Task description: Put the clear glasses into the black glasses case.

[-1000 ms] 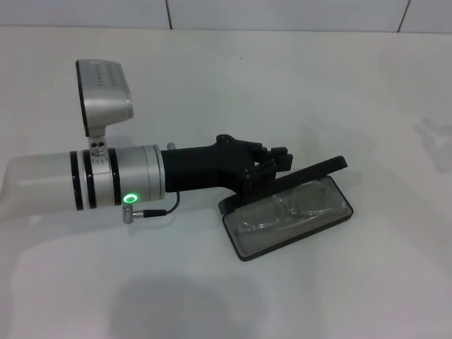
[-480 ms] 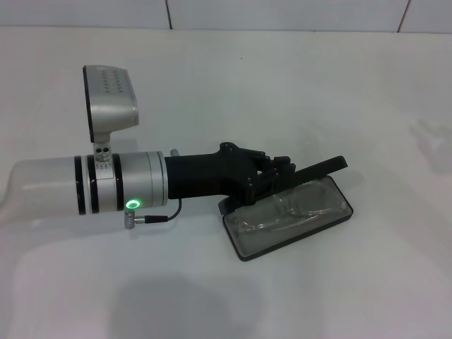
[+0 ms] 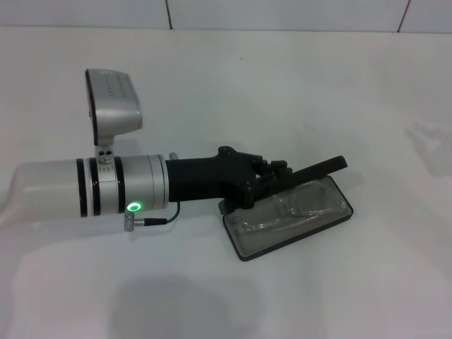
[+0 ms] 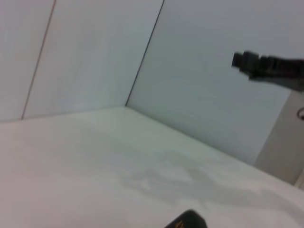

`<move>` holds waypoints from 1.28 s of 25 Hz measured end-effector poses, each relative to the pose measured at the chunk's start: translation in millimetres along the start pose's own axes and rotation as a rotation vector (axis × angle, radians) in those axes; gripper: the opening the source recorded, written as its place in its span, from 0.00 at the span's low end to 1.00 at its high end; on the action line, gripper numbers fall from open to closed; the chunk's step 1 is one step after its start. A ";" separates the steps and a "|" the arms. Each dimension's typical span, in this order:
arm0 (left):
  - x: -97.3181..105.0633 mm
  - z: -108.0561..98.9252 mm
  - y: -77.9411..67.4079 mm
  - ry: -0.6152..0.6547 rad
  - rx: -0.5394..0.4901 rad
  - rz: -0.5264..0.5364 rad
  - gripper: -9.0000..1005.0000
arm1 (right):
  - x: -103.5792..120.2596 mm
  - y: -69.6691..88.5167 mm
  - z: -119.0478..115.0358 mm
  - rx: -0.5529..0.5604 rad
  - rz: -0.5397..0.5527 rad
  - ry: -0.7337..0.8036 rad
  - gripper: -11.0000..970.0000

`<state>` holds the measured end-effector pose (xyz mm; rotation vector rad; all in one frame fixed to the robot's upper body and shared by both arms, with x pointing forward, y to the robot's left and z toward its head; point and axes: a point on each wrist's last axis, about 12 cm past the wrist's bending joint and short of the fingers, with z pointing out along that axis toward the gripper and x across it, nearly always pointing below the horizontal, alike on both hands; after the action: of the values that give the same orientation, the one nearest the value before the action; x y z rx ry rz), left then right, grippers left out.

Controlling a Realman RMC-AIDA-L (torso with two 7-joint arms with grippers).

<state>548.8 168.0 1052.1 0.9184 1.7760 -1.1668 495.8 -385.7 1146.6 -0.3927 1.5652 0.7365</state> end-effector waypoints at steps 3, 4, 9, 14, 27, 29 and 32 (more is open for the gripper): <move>3.3 2.7 -0.3 0.027 -0.004 0.000 0.13 | 0.0 0.5 0.5 -0.005 0.000 0.000 0.17; 4.1 3.8 -0.6 0.034 -0.004 -0.001 0.13 | 0.0 0.7 0.5 -0.007 0.000 0.000 0.17; 6.1 9.4 -4.2 0.055 0.013 0.007 0.13 | -2.6 2.3 -0.5 -0.023 -0.001 -0.019 0.17; 7.9 14.3 -10.2 0.101 0.060 0.051 0.14 | -0.6 2.2 -1.0 -0.022 0.009 -0.020 0.18; 11.7 16.8 -25.0 0.141 0.155 0.149 0.18 | 2.1 3.5 -2.0 -0.034 0.022 -0.021 0.21; 6.7 13.1 -31.7 0.100 0.201 0.175 0.19 | 2.2 4.3 -2.1 -0.041 0.022 -0.019 0.22; -6.9 5.3 -40.4 0.014 0.263 0.204 0.20 | 3.5 8.3 -5.9 -0.083 -0.003 0.012 0.22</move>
<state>517.2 149.6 1071.3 1.2331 1.5201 -1.2799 485.6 -382.9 1145.1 -0.4613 1.5485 0.8000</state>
